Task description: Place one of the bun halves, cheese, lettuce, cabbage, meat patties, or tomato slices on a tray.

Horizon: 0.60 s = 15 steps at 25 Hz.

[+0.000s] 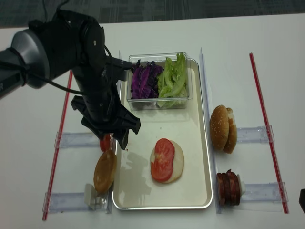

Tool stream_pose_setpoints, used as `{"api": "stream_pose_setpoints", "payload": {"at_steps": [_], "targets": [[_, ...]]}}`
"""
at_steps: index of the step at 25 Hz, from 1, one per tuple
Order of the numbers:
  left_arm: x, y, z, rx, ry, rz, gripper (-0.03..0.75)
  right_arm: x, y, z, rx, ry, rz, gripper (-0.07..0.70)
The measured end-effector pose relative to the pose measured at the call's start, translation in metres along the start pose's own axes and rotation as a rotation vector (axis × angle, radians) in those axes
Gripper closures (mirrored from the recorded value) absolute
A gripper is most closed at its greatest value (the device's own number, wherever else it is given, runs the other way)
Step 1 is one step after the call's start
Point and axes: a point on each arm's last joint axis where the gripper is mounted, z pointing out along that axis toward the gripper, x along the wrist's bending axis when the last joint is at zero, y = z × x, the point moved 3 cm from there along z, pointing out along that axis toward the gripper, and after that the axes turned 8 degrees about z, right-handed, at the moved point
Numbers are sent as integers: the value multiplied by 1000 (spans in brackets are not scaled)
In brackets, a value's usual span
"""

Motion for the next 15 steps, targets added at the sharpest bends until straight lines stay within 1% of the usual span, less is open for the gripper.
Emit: {"api": "stream_pose_setpoints", "payload": {"at_steps": [4, 7, 11, 15], "targets": [[1, -1, 0, 6, 1, 0, 230, 0, 0, 0, 0, 0, 0, -22], [8, -1, 0, 7, 1, -15, 230, 0, 0, 0, 0, 0, 0, -22], [27, -2, -2, 3, -1, -49, 230, 0, 0, 0, 0, 0, 0, -22], [51, -5, -3, -1, -2, -101, 230, 0, 0, 0, 0, 0, 0, -22]]}}
